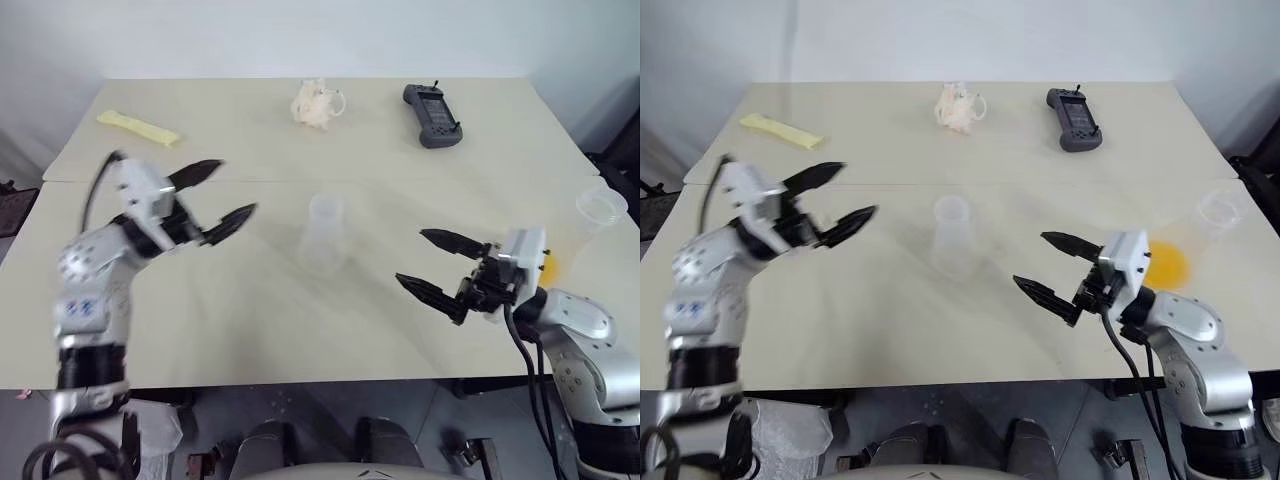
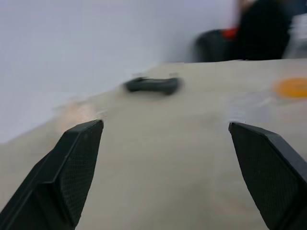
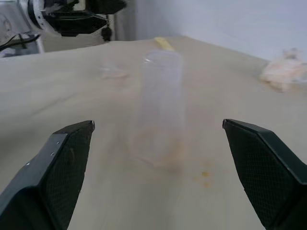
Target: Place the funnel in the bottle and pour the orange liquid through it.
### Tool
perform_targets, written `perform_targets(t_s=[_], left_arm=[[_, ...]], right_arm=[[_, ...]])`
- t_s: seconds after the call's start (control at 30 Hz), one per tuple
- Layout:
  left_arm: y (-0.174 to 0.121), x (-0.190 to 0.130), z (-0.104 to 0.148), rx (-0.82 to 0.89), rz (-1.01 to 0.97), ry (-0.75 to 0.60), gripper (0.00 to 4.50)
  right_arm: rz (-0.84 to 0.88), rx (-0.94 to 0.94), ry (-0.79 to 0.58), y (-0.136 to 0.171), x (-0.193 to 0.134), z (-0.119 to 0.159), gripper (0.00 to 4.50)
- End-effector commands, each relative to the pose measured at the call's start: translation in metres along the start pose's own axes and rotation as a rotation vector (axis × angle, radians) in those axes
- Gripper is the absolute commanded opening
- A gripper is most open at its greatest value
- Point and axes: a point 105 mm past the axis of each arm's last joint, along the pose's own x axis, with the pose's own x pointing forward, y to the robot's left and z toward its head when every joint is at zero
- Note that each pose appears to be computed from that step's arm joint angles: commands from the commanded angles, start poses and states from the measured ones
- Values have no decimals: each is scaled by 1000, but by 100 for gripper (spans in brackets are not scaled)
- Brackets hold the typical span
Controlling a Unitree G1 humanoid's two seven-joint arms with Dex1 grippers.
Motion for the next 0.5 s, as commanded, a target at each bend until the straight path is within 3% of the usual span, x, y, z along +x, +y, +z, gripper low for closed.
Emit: perform_targets(t_s=[0.03,0.13,0.23,0.33,0.5], left_arm=[[17,-43,9,-16,224,-5,445],[17,-110,-18,-40,447,128,445],[7,-143,-32,-83,539,218,445],[-9,-148,-41,-159,537,249,445],[-13,-125,-53,-228,530,257,445]], right_arm=[[79,-32,-9,2,10,8,450],[131,-76,-20,-3,24,13,450],[171,-104,-21,-5,31,16,450],[191,-143,-11,-8,34,17,450],[168,-171,-6,-16,28,20,450]])
